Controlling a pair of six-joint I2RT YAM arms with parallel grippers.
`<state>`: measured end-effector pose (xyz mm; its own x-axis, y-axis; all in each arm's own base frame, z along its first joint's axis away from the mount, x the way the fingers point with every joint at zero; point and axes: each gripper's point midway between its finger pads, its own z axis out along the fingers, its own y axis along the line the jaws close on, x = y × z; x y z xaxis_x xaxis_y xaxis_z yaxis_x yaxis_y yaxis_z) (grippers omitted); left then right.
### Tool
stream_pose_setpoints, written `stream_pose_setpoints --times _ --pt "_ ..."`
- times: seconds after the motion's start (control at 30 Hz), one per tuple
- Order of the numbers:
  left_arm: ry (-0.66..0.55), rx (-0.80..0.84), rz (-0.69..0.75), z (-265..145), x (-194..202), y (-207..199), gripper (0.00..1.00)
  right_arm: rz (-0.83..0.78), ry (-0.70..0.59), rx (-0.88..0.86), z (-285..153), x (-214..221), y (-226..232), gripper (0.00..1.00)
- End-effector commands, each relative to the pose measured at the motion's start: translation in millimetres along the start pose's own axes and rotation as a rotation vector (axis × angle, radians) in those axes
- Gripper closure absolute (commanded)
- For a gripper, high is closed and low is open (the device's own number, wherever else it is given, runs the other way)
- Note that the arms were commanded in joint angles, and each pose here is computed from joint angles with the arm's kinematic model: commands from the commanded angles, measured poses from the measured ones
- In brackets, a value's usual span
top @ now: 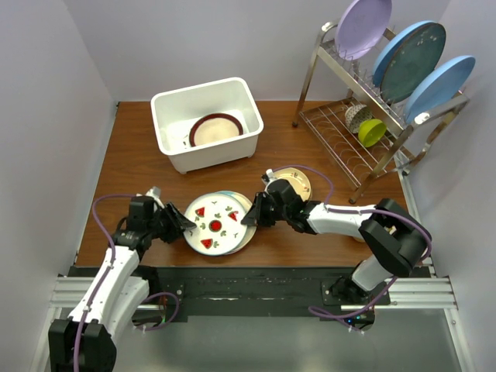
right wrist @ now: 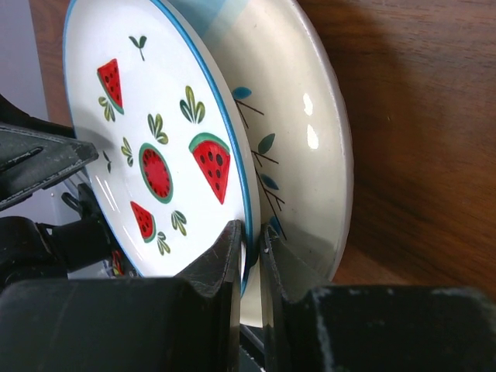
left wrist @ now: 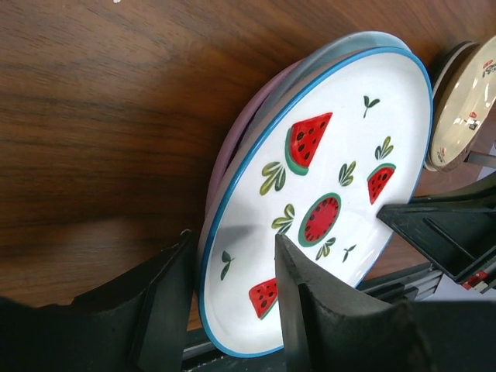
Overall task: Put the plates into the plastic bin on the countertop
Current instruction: Pick up the plate from the corner of the board.
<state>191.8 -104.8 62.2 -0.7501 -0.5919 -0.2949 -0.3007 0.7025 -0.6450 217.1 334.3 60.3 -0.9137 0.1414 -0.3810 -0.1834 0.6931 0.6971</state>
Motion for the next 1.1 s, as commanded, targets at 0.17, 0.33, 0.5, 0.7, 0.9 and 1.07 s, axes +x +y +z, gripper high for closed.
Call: stream_pose_setpoints --times 0.17,0.33,0.5,0.7,0.9,1.07 --pt "-0.095 0.187 0.096 -32.1 -33.6 -66.7 0.51 -0.017 0.042 0.001 3.1 14.4 -5.4 1.00" --pt "-0.091 0.209 0.108 -36.0 -34.0 -73.3 0.51 -0.016 0.046 0.006 3.8 15.6 -7.2 1.00" --pt "-0.086 0.250 0.130 -37.9 -32.3 -80.0 0.51 -0.015 0.047 0.007 4.4 15.9 -7.8 1.00" --pt "-0.052 0.343 0.177 -38.4 -25.3 -93.9 0.51 -0.013 0.052 0.008 5.1 17.1 -8.7 1.00" --pt "-0.040 0.410 0.209 -40.5 -20.8 -104.3 0.46 -0.014 0.054 0.007 5.6 16.9 -8.3 1.00" --pt "-0.014 0.432 0.215 -37.2 -14.2 -105.0 0.45 -0.015 0.056 0.008 5.9 18.0 -8.7 1.00"
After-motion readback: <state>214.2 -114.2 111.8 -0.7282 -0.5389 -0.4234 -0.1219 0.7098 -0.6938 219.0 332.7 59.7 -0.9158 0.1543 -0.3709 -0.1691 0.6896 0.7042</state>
